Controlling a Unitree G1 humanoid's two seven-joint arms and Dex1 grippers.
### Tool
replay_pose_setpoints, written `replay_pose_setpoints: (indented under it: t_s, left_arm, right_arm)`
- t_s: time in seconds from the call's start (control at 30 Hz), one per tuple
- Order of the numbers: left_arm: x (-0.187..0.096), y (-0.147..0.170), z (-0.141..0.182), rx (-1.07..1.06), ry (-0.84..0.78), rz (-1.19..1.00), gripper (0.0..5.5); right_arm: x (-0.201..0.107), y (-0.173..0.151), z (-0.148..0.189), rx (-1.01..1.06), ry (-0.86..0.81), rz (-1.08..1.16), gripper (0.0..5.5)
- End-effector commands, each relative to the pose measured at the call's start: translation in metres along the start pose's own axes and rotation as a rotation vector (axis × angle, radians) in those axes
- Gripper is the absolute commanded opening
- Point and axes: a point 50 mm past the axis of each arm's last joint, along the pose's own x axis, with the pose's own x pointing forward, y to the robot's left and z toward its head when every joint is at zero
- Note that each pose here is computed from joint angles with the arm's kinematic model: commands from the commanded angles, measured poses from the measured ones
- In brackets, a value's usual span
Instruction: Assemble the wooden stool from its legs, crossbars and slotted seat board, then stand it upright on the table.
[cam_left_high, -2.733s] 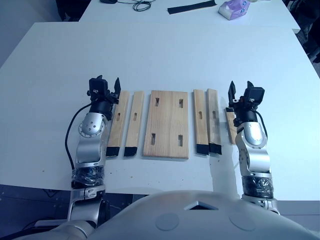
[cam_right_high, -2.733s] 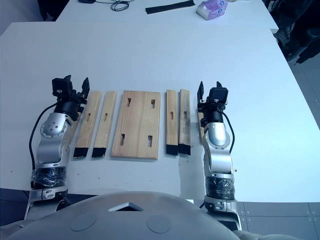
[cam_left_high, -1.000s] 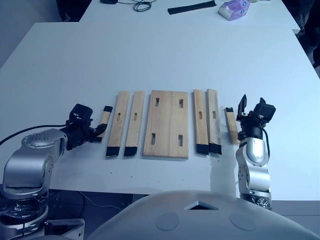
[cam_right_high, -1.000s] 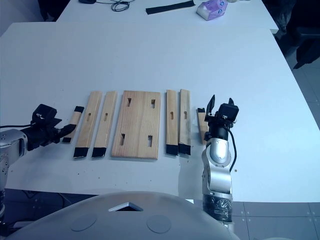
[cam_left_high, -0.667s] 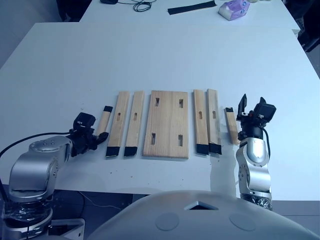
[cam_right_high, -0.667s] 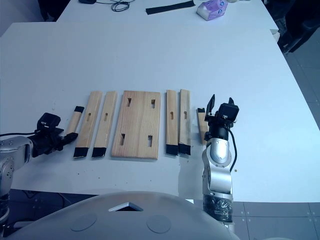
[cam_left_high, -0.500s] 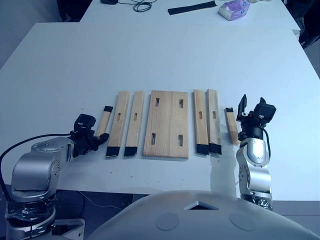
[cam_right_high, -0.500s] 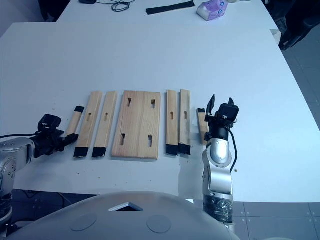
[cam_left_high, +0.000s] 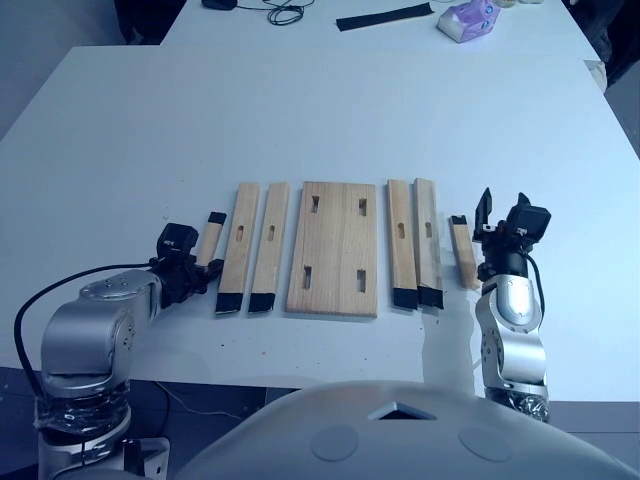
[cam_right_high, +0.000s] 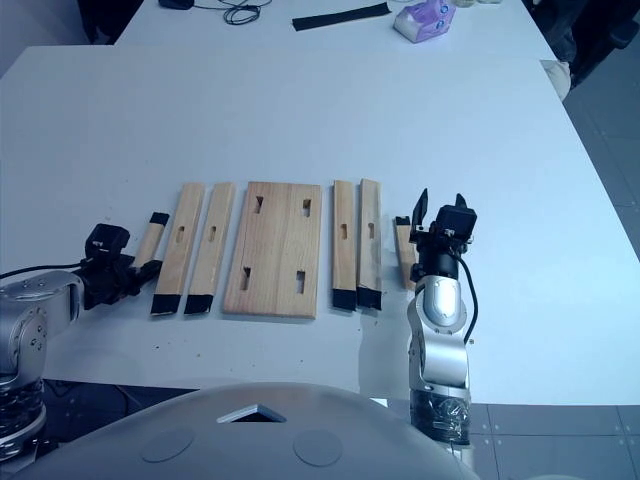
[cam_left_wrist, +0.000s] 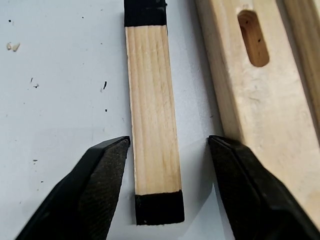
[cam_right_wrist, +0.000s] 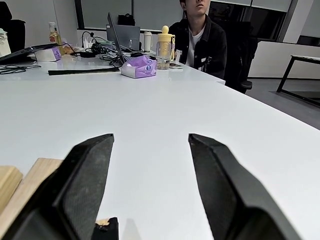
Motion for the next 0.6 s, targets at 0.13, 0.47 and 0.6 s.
replay_pose_setpoints:
  t_s: [0.13,0.47,0.6]
  left_arm:
    - [0.006,0.010,-0.012,0.017,0.094,0.018,2.95]
    - [0.009,0.018,-0.023,0.016,0.165,-0.022,2.95]
    - [0.010,0.010,-0.027,-0.011,0.184,-0.072,2.95]
  right_arm:
    - [-0.002,-0.002,0.000,-0.004,0.012,-0.006,2.76]
    - [-0.005,-0.003,0.000,-0.002,0.022,-0.011,2.76]
    - [-0.004,-0.003,0.000,-0.003,0.024,-0.010,2.76]
